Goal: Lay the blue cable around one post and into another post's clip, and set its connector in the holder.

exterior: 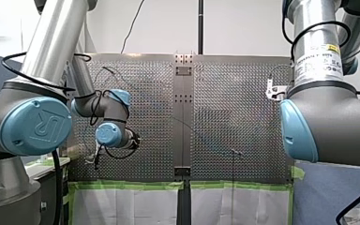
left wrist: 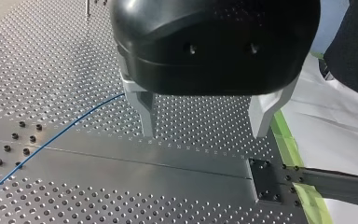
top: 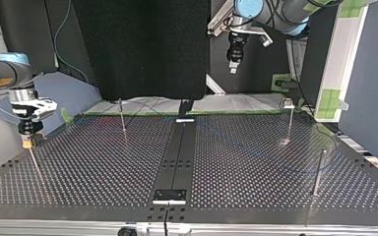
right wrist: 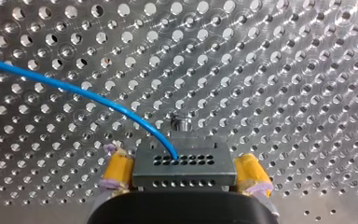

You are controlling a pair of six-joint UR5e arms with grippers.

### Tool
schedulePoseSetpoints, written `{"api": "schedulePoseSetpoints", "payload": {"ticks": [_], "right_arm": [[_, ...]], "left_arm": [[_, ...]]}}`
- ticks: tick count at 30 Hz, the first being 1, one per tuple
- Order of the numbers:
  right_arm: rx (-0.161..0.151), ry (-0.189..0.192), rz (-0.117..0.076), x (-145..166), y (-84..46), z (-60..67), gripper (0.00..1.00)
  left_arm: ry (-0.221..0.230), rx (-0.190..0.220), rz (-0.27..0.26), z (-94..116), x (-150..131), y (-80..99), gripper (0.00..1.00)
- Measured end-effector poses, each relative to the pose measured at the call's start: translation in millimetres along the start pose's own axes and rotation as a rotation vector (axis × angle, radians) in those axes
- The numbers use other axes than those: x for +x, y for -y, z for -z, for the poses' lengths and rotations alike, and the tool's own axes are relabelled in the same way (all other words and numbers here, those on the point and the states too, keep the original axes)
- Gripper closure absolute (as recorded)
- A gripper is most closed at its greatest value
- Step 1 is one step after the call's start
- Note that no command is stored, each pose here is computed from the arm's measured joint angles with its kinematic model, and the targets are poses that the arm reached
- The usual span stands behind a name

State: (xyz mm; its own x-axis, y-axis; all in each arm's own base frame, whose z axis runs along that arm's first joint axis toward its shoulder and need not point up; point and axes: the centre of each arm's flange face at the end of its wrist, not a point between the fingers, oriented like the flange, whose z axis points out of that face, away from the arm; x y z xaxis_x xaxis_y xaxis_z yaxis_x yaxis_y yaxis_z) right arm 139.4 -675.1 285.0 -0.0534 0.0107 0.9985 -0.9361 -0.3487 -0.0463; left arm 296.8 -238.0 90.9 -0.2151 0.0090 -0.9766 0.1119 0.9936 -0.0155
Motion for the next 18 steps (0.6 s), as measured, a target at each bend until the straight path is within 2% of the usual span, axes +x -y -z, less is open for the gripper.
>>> {"api": "schedulePoseSetpoints", "payload": {"ticks": [18], "right_arm": [[-0.038, -0.002, 0.0, -0.3, -4.1, 0.1, 0.0]], "left_arm": [[0.0, -0.002, 0.0, 0.0, 0.0, -0.3, 0.02]]}}
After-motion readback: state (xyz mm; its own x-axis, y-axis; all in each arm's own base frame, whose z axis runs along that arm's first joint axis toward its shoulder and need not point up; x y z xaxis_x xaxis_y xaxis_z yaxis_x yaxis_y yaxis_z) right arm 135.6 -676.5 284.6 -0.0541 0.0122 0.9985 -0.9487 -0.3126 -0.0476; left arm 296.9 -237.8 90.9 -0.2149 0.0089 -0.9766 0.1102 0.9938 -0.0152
